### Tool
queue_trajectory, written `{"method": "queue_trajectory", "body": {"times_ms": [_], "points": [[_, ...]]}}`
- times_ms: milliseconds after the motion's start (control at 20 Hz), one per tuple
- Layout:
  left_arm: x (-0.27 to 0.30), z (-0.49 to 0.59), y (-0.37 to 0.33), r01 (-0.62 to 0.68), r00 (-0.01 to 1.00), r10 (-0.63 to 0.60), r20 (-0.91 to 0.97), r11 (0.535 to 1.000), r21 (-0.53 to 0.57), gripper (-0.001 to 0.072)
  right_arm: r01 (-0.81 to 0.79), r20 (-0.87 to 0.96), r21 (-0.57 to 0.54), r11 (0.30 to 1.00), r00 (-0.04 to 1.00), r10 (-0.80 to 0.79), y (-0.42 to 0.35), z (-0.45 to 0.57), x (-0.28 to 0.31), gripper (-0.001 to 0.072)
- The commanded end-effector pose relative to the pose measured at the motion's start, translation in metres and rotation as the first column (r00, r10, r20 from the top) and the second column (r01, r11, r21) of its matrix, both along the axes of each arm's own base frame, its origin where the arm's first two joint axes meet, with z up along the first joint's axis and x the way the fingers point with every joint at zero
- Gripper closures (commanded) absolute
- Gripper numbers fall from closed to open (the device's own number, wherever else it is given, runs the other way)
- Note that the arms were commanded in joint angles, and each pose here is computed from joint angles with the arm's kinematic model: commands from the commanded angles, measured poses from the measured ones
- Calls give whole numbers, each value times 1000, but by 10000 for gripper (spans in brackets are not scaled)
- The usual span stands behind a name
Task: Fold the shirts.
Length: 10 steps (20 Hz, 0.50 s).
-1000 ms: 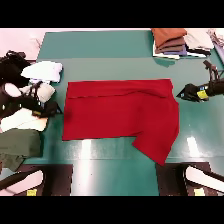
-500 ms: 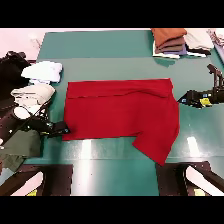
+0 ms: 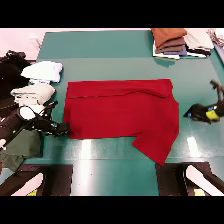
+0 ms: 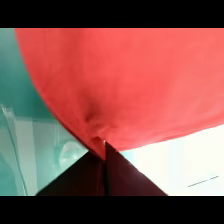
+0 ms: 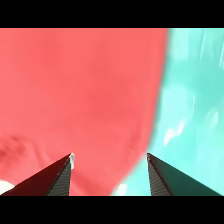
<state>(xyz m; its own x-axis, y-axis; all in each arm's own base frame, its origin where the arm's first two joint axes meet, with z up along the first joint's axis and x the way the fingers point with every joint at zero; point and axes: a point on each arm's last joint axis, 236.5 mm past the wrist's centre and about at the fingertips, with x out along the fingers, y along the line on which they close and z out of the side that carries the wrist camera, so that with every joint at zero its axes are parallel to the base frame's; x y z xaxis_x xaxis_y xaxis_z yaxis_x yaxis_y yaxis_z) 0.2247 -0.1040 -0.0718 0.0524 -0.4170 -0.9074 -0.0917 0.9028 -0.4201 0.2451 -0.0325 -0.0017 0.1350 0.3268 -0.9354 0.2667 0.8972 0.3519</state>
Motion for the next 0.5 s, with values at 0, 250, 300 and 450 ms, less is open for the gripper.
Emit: {"method": "queue_trajectory", "body": {"times_ms": [0, 250, 300, 450], "points": [[5, 5, -1, 0, 1000, 0, 16, 1000, -2, 681, 46, -206, 57, 997, 978, -33, 9, -52, -61, 183], [7, 5, -2, 1, 1000, -1, 23, 1000, -4, 681, 117, -233, 184, 976, 970, -72, 50, -89, -80, 284], [6, 5, -1, 3, 1000, -3, 23, 1000, -4, 681, 130, -214, 206, 970, 973, -85, 55, -90, -75, 284], [8, 5, -1, 0, 1000, 0, 28, 1000, -4, 681, 89, -188, 196, 977, 981, -52, 62, -92, -69, 362]]}}
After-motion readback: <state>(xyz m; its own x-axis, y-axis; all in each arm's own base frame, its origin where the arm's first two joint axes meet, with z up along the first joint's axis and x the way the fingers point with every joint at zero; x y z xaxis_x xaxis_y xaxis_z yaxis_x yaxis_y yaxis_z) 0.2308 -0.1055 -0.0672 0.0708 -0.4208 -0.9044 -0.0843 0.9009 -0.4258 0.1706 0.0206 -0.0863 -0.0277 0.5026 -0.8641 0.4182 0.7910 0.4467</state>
